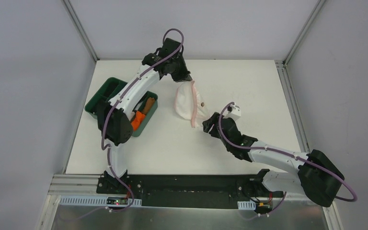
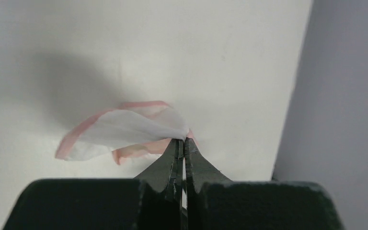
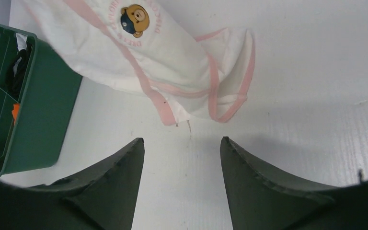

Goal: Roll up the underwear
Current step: Flatten out the underwear at the center of the board.

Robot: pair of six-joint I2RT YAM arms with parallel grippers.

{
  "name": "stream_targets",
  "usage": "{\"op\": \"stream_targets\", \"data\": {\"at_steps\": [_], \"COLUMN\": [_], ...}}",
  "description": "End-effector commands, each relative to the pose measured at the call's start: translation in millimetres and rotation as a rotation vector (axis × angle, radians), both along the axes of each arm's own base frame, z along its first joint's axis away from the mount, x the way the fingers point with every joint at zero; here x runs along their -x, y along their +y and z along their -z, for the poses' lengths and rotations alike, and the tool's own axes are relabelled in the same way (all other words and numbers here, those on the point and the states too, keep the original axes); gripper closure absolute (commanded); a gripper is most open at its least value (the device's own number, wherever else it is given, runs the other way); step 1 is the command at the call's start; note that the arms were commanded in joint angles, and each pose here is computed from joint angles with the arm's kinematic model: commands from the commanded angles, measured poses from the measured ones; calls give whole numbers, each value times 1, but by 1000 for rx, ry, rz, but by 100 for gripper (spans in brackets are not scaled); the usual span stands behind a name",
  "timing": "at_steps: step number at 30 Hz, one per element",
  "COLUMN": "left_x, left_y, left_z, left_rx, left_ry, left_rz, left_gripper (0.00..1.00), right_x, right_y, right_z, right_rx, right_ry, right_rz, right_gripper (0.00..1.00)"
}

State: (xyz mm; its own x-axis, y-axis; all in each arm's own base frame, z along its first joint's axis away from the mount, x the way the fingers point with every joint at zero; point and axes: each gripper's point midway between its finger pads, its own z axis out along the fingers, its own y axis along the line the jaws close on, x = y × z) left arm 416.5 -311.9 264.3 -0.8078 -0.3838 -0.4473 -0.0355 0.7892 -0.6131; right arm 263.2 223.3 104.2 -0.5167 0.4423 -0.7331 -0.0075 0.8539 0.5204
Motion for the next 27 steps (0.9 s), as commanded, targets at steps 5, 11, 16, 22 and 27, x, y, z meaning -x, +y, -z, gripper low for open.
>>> {"op": "stream_targets", "data": {"at_steps": [5,11,16,22,27], "left_x": [-33,-22,-17,-17,-16], "left_y": [37,43,42,42,40], "left_z": [109,129,128,127,127], "left_rx": [-122,-126,-119,-115,-104], "left_ry": [174,238,243,241,247], "left_rz": [7,21,41,48,55], "left_gripper": [100,100,100,100,100], "right_x": [-10,-15,-15,-14,-20], "right_y": [27,46,51,57,58], "right_z": [6,25,42,56,65], "right_rx": [-105,-3,47,59,97], "right_ry": [234,360,428,484,502], "right_rz": [51,45,52,65,77], "right_gripper": [39,45,49,49,50]}}
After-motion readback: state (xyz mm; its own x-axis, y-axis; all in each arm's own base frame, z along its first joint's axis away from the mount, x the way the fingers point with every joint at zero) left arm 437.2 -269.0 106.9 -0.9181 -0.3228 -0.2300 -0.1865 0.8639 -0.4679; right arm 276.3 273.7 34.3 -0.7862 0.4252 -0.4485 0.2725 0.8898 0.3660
